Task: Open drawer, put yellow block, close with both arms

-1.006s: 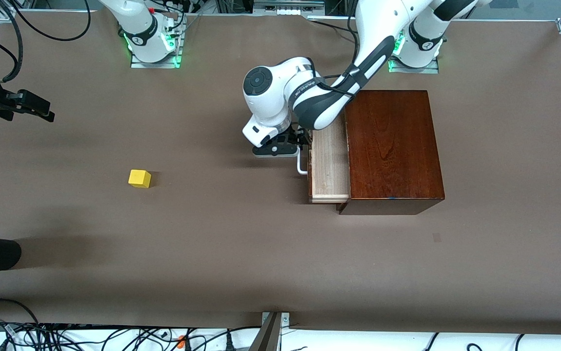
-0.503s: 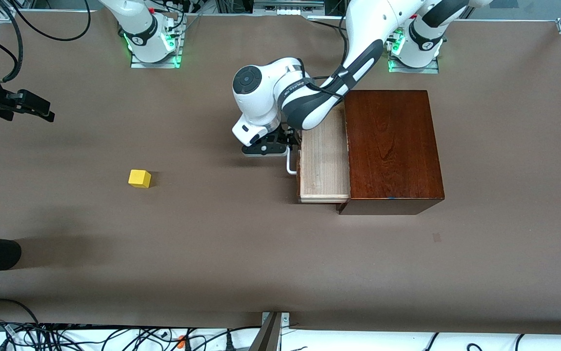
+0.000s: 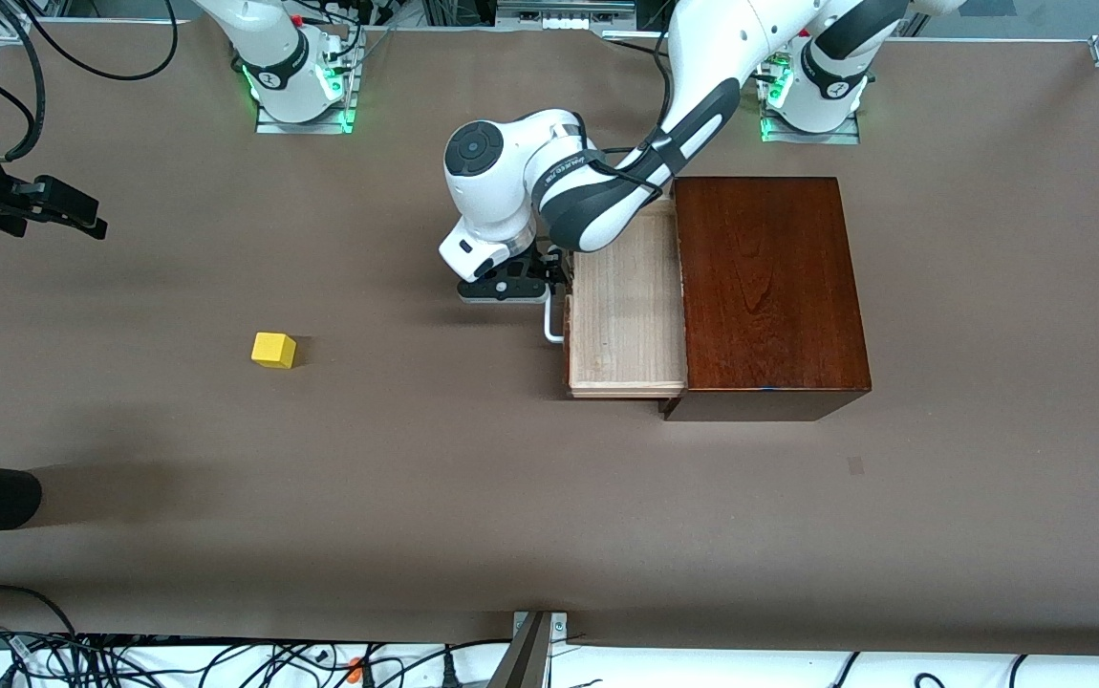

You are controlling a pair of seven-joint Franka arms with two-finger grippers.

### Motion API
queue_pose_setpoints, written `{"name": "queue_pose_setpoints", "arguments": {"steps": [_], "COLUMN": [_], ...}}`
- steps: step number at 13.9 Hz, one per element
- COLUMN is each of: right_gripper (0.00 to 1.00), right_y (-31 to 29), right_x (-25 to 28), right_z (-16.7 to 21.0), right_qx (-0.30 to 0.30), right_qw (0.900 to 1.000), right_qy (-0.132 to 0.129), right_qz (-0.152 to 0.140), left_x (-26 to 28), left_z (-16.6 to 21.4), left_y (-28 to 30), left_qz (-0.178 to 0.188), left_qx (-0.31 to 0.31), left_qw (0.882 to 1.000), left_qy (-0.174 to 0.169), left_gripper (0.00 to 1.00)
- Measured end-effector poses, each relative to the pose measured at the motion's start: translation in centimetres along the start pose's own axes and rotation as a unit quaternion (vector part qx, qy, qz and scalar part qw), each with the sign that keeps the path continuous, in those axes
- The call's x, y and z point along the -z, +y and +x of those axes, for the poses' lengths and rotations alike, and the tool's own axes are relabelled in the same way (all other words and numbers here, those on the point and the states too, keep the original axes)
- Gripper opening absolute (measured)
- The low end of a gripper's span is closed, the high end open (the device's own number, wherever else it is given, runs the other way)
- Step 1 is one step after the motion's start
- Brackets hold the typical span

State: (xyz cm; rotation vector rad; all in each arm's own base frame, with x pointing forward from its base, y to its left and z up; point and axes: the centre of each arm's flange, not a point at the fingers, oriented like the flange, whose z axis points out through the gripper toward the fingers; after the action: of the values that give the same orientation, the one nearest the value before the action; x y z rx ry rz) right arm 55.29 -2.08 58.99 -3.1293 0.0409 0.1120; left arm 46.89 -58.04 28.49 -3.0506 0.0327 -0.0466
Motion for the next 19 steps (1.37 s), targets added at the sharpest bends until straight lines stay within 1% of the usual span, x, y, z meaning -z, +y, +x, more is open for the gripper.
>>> {"name": "queue_pose_setpoints", "arguments": {"steps": [3, 5, 7, 9, 11, 13, 15, 17, 19], "right_gripper": [1.00, 1.00, 1.00, 1.00, 1.00, 1.00, 1.00, 1.00, 1.00], "right_y": [0.0, 0.0, 0.0, 0.0, 0.0, 0.0, 0.0, 0.0, 0.0], "right_x": [0.0, 0.0, 0.0, 0.0, 0.0, 0.0, 0.0, 0.0, 0.0], "right_z": [0.0, 0.0, 0.0, 0.0, 0.0, 0.0, 0.0, 0.0, 0.0], "right_qx": [0.000, 0.000, 0.000, 0.000, 0.000, 0.000, 0.000, 0.000, 0.000], "right_qw": [1.000, 1.000, 1.000, 1.000, 1.000, 1.000, 1.000, 1.000, 1.000], "right_qy": [0.000, 0.000, 0.000, 0.000, 0.000, 0.000, 0.000, 0.000, -0.001], "right_qz": [0.000, 0.000, 0.000, 0.000, 0.000, 0.000, 0.000, 0.000, 0.000], "left_x": [0.5, 1.8, 5.2, 10.0, 14.5, 17.6, 18.9, 19.7, 20.3], "left_z": [0.3, 1.0, 2.1, 3.2, 4.3, 5.5, 7.1, 8.9, 10.7], "left_y": [0.1, 0.0, -1.2, -3.8, -7.8, -13.2, -18.7, -24.3, -29.4], "left_qz": [-0.005, -0.013, -0.025, -0.034, -0.037, -0.041, -0.048, -0.047, -0.053], "left_qx": [0.004, 0.011, 0.029, 0.043, 0.054, 0.053, 0.049, 0.052, 0.059], "left_qw": [1.000, 1.000, 0.999, 0.998, 0.998, 0.997, 0.997, 0.996, 0.995], "left_qy": [0.004, 0.007, 0.002, -0.010, -0.018, -0.028, -0.042, -0.055, -0.062], "left_gripper": [1.00, 1.00, 1.00, 1.00, 1.00, 1.00, 1.00, 1.00, 1.00]}}
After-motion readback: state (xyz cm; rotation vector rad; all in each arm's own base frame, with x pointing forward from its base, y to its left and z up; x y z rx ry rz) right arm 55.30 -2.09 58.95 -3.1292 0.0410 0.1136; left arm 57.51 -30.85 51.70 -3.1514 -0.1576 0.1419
